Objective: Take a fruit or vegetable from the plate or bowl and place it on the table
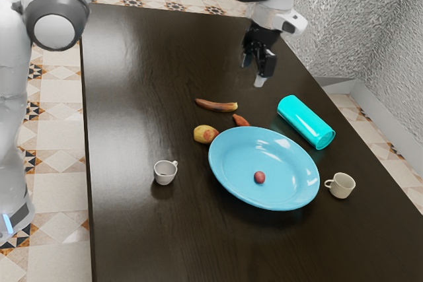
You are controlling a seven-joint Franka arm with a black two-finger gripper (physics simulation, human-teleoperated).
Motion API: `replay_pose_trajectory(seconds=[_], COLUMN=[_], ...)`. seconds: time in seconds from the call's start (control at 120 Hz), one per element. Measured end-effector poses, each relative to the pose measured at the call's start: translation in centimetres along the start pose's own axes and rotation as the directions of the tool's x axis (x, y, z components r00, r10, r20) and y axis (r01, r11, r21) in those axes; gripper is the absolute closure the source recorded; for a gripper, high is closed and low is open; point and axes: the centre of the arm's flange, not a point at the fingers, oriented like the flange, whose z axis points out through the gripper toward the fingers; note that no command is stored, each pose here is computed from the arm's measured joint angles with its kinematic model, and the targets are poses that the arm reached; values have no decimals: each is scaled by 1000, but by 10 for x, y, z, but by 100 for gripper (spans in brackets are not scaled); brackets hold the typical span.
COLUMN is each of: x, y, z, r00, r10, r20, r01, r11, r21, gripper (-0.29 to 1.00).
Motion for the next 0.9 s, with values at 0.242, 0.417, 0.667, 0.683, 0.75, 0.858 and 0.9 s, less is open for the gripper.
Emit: replay_pose_trajectory(seconds=[0.242,0.417,0.667,0.683,0.75,0.858,0.9], x=[77,75,78,77,75,72,70], y=[-43,-37,151,159,185,195,193], z=[-15,-18,-2,0,4,14,18], r00=[992,994,968,965,954,953,953], r10=[-108,-91,223,233,271,288,293], r20=[-66,-61,-114,-117,-128,-93,-69], r01=[109,92,-232,-243,-280,-293,-296], r11=[994,996,970,968,958,955,955], r21=[9,2,-74,-71,-57,-44,-34], gripper=[0,0,0,0,0,0,0])
